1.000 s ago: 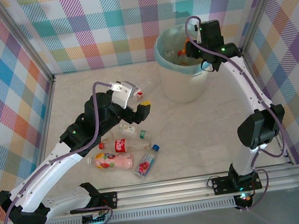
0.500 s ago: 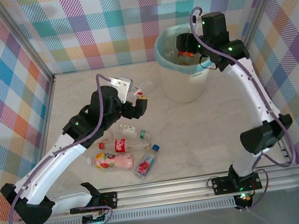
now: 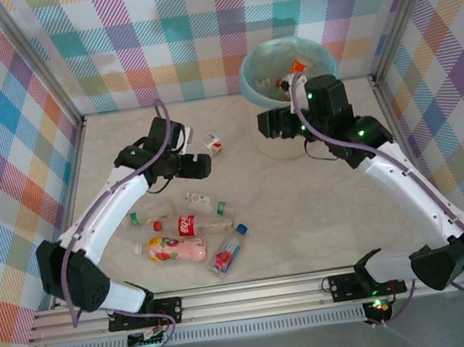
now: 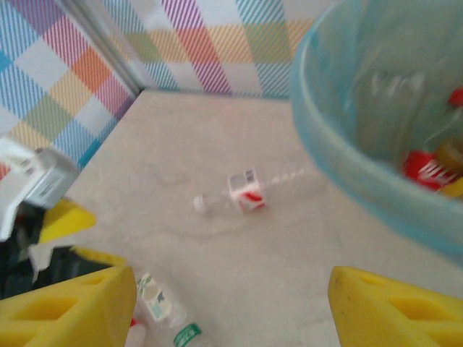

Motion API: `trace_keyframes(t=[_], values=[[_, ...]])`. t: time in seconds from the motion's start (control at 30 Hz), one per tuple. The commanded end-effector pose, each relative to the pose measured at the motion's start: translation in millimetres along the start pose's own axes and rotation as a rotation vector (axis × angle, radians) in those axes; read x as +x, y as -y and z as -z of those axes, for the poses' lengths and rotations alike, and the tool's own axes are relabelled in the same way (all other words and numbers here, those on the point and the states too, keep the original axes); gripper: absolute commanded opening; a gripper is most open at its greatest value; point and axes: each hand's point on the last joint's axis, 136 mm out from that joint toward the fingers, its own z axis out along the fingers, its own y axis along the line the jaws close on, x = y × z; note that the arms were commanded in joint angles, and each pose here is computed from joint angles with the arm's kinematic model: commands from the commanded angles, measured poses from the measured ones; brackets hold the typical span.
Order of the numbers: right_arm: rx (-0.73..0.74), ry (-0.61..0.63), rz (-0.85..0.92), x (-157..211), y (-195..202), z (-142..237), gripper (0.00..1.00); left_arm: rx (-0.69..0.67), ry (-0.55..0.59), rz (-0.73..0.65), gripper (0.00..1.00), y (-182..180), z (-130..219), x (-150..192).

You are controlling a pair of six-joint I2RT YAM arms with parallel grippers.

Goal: Put the plastic bottles in the bin

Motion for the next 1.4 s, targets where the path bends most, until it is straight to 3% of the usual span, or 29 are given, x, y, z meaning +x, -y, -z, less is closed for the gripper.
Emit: trace_keyframes(t=[0.0, 0.13, 0.33, 0.6, 0.93, 1.37], values=[[-0.112, -0.011, -0.029, 15, -20, 1, 0.7, 0.052, -0.027, -0.077, 0.95, -4, -19, -16], [-0.159, -0.041, -0.037, 29, -29, 0, 0.7, 0.111, -0.041, -0.126, 0.94, -4, -61, -42], [-0.155, 0.013, 0.005, 16, -32, 14, 0.7, 0.076, -0.104, -0.182, 0.91, -20, -124, -69], [-0.112, 0.044, 0.06, 11, -26, 24, 0.72, 0.141, -0.149, -0.186, 0.91, -36, -180, -87], [-0.087, 0.036, 0.064, 9, -23, 24, 0.73, 0.237, -0.204, -0.167, 0.85, -25, -214, -76], [-0.028, 0.033, 0.061, 15, -13, 40, 0.73, 0.278, -0.244, -0.182, 0.75, -7, -227, -62]])
